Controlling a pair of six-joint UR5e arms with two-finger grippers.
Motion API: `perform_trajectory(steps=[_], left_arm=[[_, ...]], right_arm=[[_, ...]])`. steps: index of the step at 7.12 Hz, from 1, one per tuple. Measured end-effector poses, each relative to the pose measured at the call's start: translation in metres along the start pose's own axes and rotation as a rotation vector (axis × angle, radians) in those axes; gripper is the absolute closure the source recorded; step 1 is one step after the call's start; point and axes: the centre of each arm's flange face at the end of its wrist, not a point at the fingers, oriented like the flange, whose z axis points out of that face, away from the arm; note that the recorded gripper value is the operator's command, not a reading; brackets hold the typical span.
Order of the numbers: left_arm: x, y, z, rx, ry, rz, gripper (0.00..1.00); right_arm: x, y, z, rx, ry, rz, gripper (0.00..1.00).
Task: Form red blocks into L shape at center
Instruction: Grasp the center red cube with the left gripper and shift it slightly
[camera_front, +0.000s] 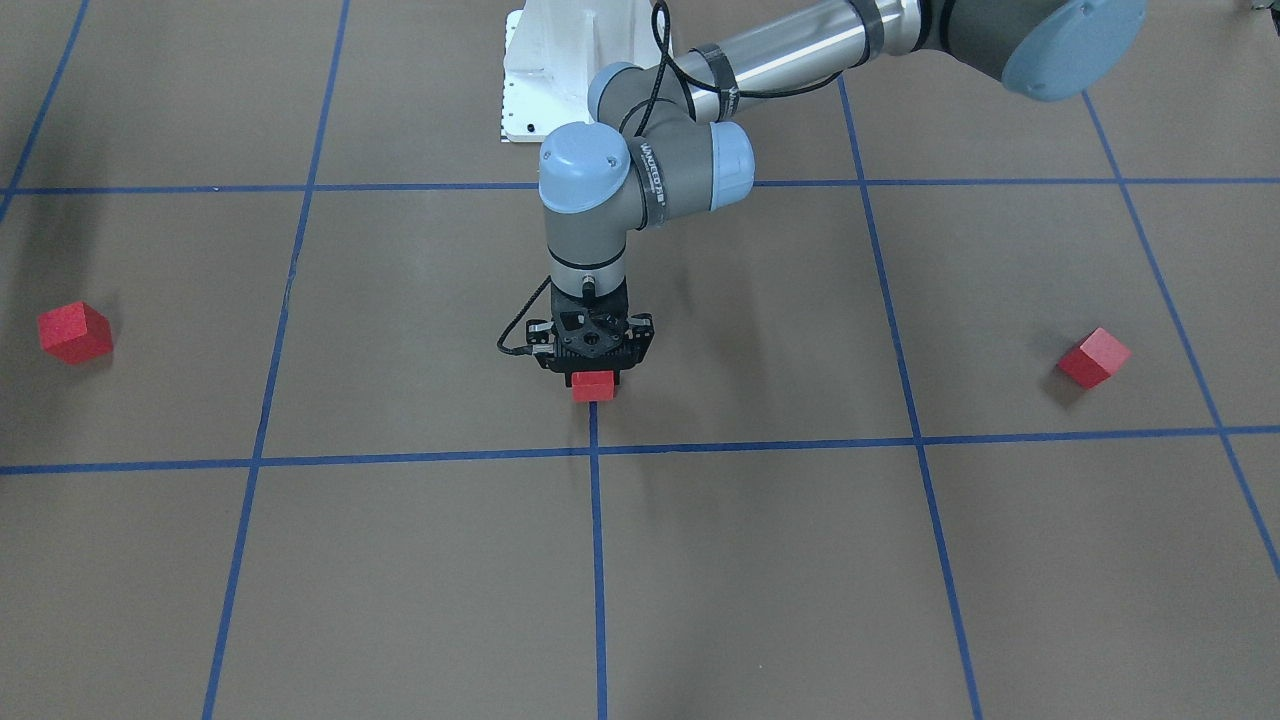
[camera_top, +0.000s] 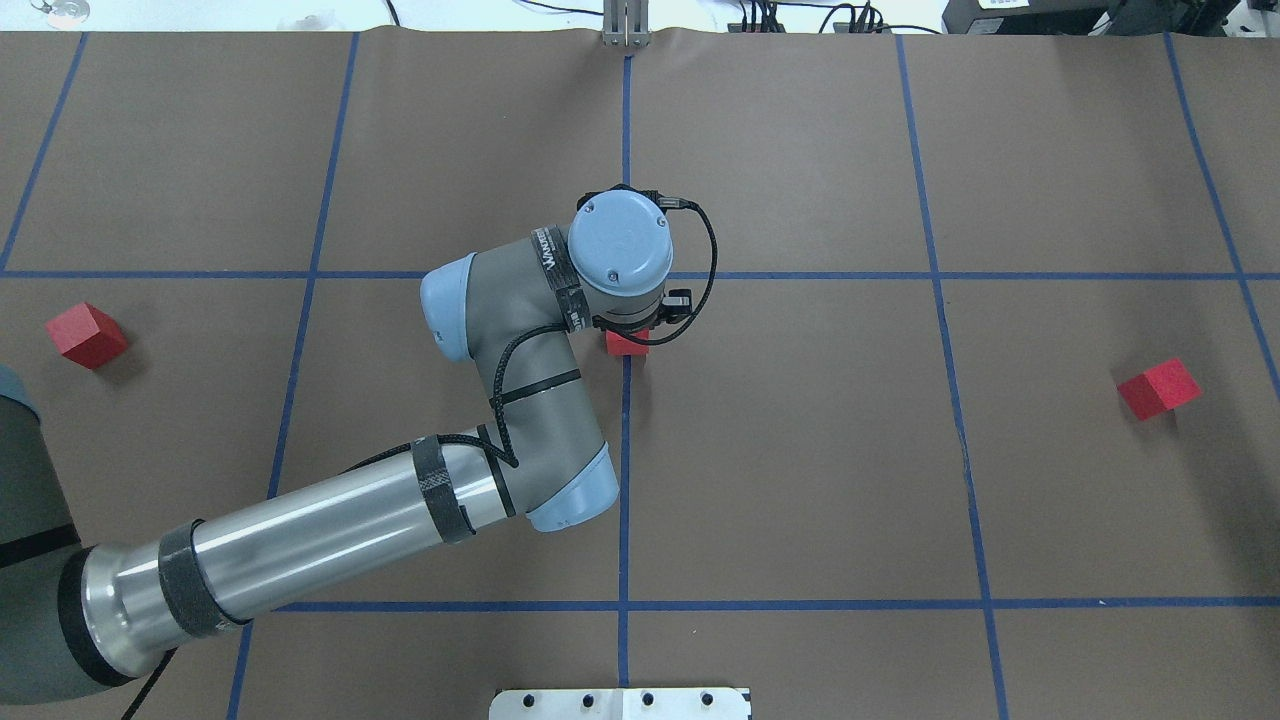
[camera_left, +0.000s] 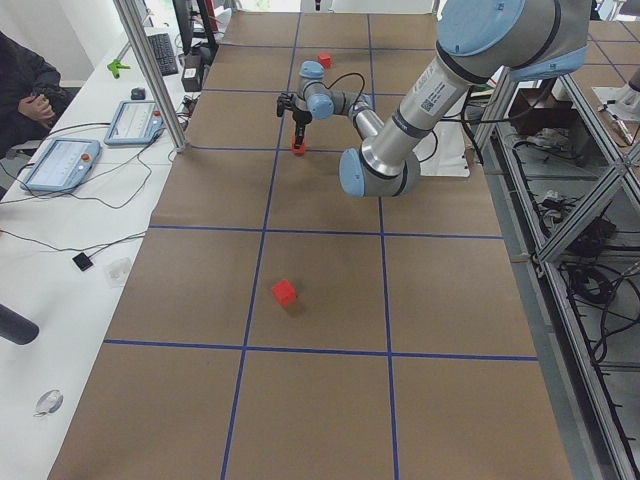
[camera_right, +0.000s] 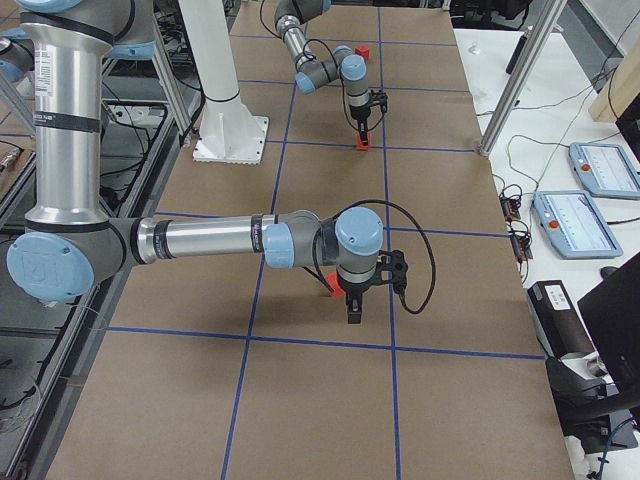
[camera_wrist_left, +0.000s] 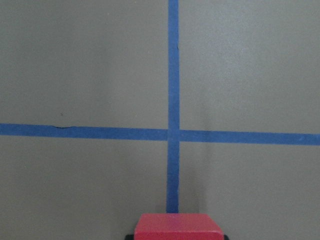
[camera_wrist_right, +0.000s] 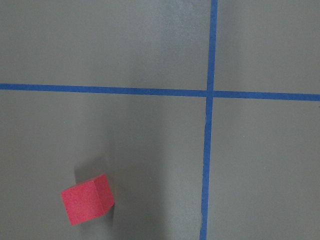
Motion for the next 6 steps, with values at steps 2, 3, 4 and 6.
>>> perform_trajectory(steps=[2, 3, 4, 6], left_arm=[[0.000, 0.001, 0.000, -0.001, -0.001, 0.001, 0.01], [0.001, 0.001, 0.000, -0.001, 0.001, 0.001, 0.01], [0.001, 0.001, -0.002, 0.000, 0.004, 0.001, 0.01], [0.001, -0.006, -0.011, 0.009, 0.015, 0.001, 0.01]], right_arm=[[0.000, 0.000, 0.000, 0.000, 0.000, 0.000, 0.01], [0.000, 0.000, 0.000, 0.000, 0.000, 0.000, 0.01], [0.000, 0.000, 0.000, 0.000, 0.000, 0.000, 0.01], [0.000, 0.000, 0.000, 0.001, 0.000, -0.001, 0.01]])
